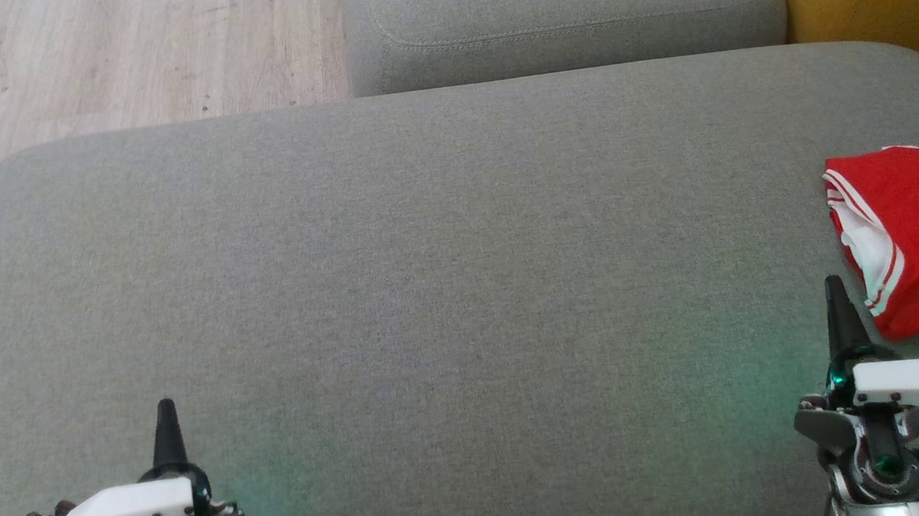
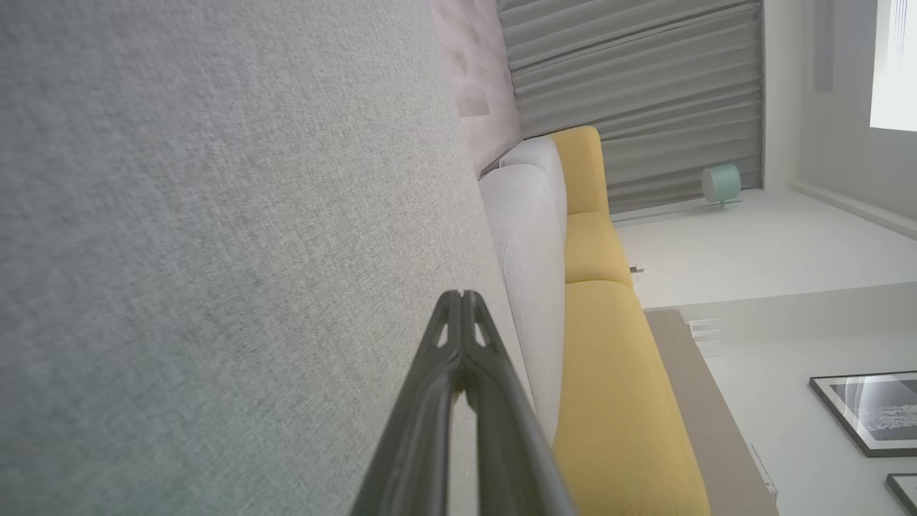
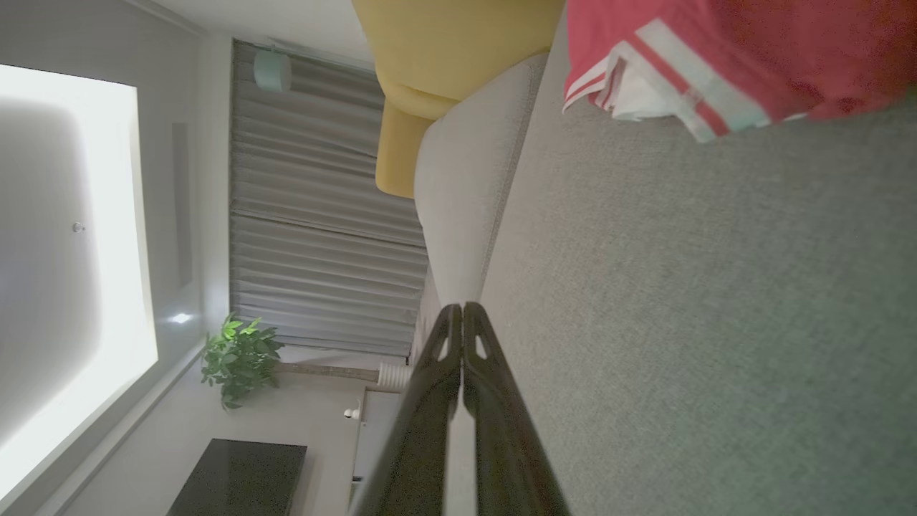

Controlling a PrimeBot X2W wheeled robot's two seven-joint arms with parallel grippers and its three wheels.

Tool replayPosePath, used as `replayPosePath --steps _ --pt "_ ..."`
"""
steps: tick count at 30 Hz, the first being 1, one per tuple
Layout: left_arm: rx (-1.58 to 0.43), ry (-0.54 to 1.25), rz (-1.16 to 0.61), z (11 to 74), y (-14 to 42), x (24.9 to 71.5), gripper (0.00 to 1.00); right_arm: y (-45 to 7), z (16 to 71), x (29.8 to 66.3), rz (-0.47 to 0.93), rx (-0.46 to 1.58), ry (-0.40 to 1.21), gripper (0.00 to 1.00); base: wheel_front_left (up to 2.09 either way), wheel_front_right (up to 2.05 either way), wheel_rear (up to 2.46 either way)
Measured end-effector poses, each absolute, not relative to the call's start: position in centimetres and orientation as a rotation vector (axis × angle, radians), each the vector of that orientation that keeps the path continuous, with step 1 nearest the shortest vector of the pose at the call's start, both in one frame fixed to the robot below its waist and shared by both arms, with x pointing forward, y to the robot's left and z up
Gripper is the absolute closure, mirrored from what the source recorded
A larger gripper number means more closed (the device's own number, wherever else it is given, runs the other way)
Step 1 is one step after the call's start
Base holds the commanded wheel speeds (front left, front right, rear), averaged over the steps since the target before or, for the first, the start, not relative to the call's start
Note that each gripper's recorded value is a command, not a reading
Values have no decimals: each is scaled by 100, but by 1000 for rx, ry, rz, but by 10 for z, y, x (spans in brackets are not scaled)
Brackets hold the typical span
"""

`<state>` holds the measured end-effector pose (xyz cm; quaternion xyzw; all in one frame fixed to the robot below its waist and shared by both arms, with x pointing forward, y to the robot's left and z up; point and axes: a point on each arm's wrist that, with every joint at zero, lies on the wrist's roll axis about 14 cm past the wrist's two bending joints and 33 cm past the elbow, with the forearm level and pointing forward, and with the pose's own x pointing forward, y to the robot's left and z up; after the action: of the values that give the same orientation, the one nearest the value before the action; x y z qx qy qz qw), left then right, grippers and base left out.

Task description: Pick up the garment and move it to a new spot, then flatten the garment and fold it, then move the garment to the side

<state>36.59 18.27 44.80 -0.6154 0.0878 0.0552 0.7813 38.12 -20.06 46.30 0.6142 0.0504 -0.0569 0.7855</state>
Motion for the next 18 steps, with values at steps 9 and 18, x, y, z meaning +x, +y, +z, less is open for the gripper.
replayPosePath --steps 9,18 --pt "-1432 152 107 458 187 369 100 -202 475 383 -97 1428 74 100 0 0 0" --pt "-1530 116 67 472 187 374 100 -206 480 380 -90 1531 48 100 0 0 0"
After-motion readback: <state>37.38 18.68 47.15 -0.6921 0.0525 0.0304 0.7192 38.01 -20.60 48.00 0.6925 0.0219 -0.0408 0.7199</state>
